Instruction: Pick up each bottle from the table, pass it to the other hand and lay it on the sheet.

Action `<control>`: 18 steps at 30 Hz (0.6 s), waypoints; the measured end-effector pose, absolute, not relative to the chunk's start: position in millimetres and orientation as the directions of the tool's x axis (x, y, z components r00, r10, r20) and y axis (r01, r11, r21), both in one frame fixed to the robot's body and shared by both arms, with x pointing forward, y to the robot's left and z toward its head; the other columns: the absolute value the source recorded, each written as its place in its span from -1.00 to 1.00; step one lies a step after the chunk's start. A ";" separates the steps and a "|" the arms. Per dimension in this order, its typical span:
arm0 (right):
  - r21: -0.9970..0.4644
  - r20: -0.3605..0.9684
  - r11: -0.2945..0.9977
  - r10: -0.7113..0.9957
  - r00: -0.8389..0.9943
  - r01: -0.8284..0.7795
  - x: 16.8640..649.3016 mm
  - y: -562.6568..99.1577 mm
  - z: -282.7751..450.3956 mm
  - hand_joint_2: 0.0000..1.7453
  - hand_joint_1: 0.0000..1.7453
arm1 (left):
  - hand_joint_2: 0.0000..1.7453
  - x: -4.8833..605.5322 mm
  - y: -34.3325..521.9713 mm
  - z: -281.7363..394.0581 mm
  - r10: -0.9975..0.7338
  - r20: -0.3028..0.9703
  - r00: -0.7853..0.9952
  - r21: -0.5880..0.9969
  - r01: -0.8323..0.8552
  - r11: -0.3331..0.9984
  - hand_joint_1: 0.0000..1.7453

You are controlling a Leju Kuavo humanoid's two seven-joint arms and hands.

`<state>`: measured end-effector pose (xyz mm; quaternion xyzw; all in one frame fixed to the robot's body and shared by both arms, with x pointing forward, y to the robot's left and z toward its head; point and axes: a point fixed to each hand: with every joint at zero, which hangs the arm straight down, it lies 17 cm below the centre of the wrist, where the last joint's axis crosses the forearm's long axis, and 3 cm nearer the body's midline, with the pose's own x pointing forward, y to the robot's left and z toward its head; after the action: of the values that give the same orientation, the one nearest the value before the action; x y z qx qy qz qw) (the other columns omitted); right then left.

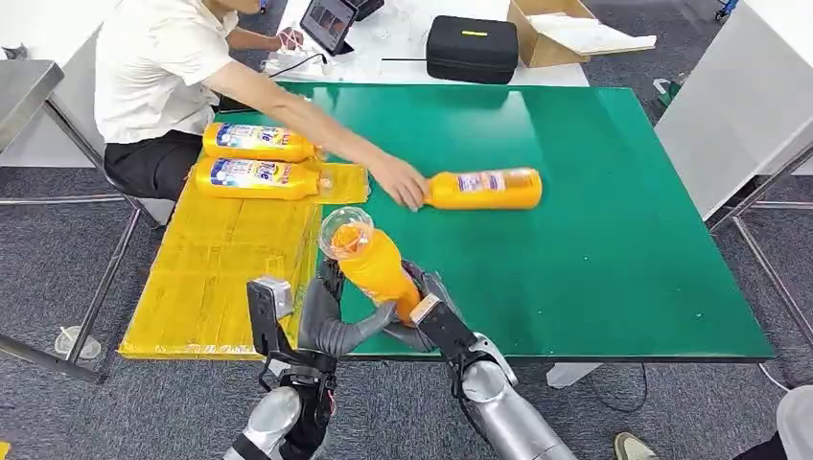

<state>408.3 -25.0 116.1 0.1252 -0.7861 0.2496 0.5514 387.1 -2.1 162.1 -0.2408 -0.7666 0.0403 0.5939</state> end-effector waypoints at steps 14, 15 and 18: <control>-0.240 0.931 0.823 0.045 -0.361 -0.515 402.6 -14.6 124.0 1.00 1.00 | 1.00 385.1 -7.6 175.5 0.454 0.872 -0.186 -0.366 0.368 0.855 1.00; -0.241 0.931 0.822 0.045 -0.362 -0.517 402.5 -14.3 124.4 1.00 1.00 | 1.00 385.8 -7.2 176.2 0.445 0.874 -0.197 -0.355 0.366 0.860 1.00; -0.246 0.930 0.820 0.049 -0.366 -0.517 403.6 -14.7 125.1 1.00 1.00 | 1.00 387.7 -7.8 175.8 0.435 0.877 -0.202 -0.343 0.369 0.864 1.00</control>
<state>403.6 -14.7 125.1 0.1493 -0.7842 0.2605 0.5431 387.7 -7.8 175.8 -0.2597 -0.7748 0.0287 0.5757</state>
